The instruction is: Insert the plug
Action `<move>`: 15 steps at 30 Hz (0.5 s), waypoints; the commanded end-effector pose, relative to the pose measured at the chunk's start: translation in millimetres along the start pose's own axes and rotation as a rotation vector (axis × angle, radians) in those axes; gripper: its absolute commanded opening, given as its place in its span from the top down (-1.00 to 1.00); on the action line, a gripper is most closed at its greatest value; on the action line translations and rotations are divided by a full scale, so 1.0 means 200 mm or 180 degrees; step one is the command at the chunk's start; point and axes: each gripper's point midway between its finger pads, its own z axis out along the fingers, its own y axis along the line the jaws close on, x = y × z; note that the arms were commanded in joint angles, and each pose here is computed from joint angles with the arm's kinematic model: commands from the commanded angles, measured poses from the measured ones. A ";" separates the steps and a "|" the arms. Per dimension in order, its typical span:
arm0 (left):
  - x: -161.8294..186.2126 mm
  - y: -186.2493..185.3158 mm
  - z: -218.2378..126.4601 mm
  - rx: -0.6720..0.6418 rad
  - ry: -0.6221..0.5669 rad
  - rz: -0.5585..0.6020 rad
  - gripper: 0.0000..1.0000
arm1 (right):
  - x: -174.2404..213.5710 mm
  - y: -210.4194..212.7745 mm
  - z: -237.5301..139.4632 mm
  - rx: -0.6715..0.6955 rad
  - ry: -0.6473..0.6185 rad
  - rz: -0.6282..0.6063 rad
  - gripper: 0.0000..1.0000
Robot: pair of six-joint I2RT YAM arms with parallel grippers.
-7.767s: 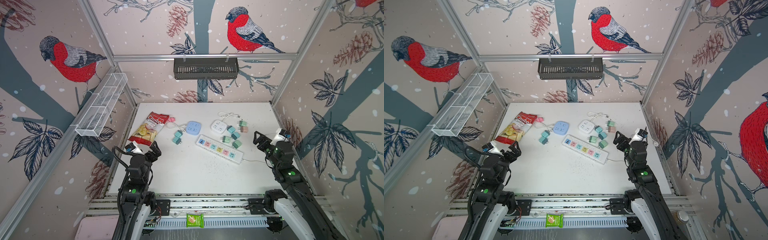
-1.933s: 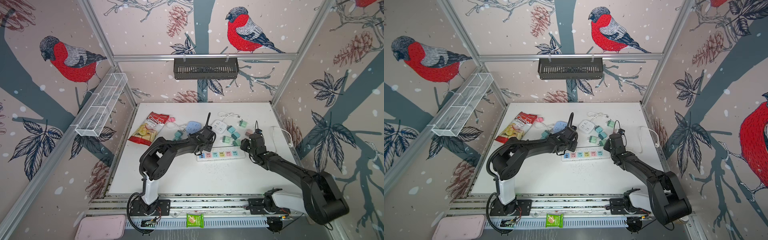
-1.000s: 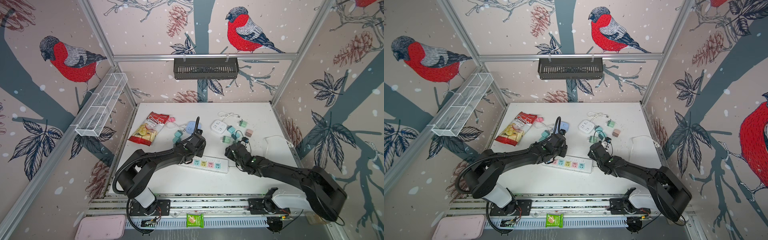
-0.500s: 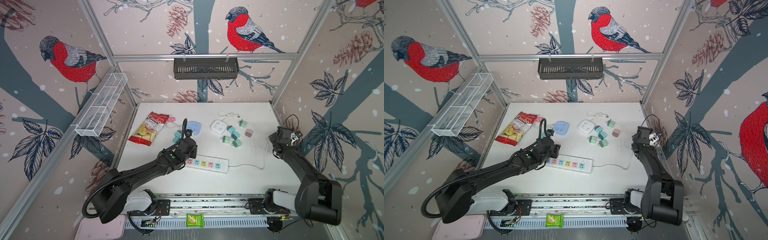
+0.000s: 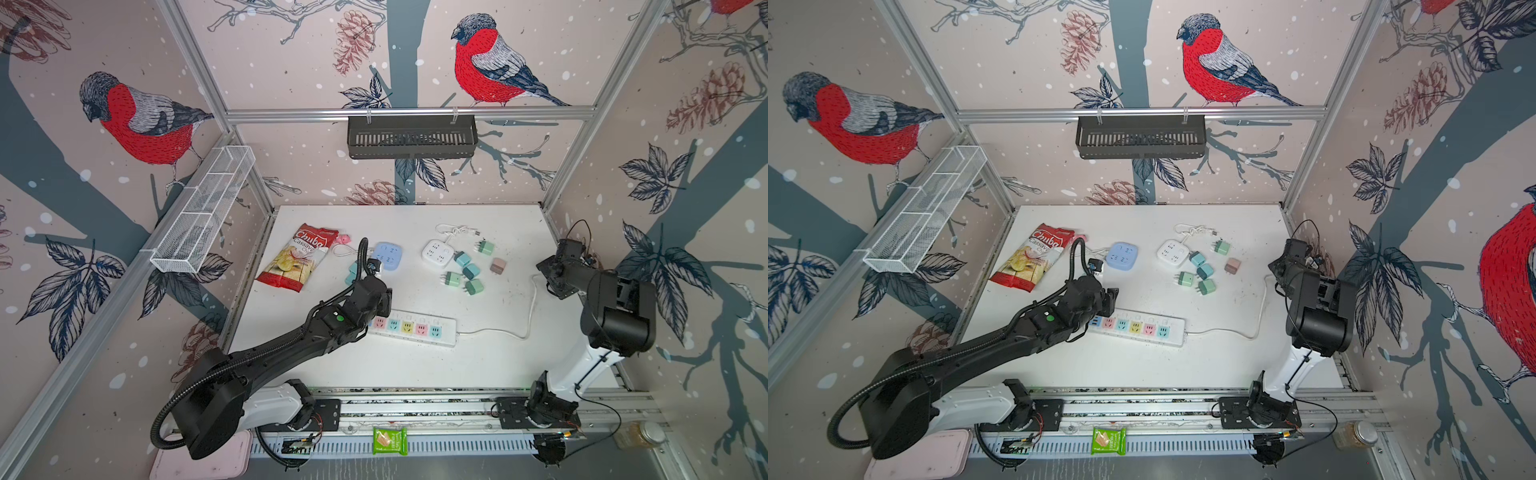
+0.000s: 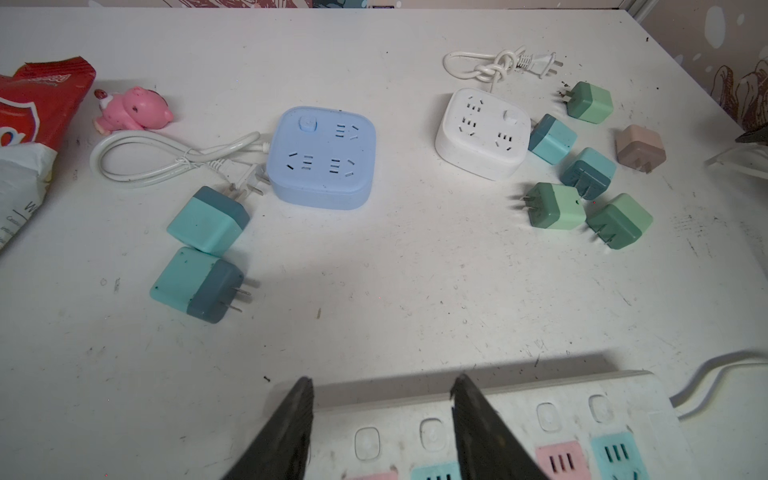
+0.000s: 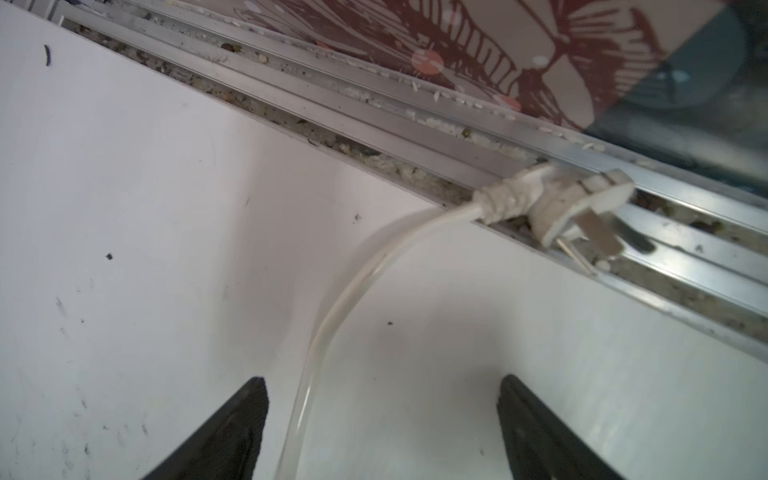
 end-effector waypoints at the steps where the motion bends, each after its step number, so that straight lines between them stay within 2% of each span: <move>1: -0.04 -0.02 -0.02 0.0069 -0.0092 -0.0042 -0.10 | 0.06 0.04 0.06 -0.0067 0.0212 -0.0012 -0.69; 4: -0.04 -0.02 -0.02 0.0062 -0.0091 -0.0026 -0.11 | 0.07 0.08 0.13 -0.0042 0.0296 -0.0094 -0.64; 6: -0.04 -0.01 -0.02 0.0042 -0.0089 -0.0026 -0.12 | 0.10 0.10 0.16 -0.0017 0.0368 -0.0161 -0.49; 8: -0.04 -0.01 -0.03 0.0035 -0.0106 -0.0025 -0.12 | 0.13 0.11 0.16 0.0019 0.0378 -0.0224 0.07; 10: -0.05 -0.01 -0.04 0.0042 -0.0123 -0.0021 -0.12 | 0.13 0.12 0.14 0.0087 0.0308 -0.0278 0.54; 12: -0.06 -0.01 -0.04 0.0049 -0.0139 -0.0019 -0.12 | 0.12 0.13 0.10 0.0092 0.0258 -0.0309 0.75; 15: -0.07 -0.01 -0.06 0.0052 -0.0178 -0.0034 -0.13 | 0.11 0.19 0.03 0.0036 0.0167 -0.0388 0.89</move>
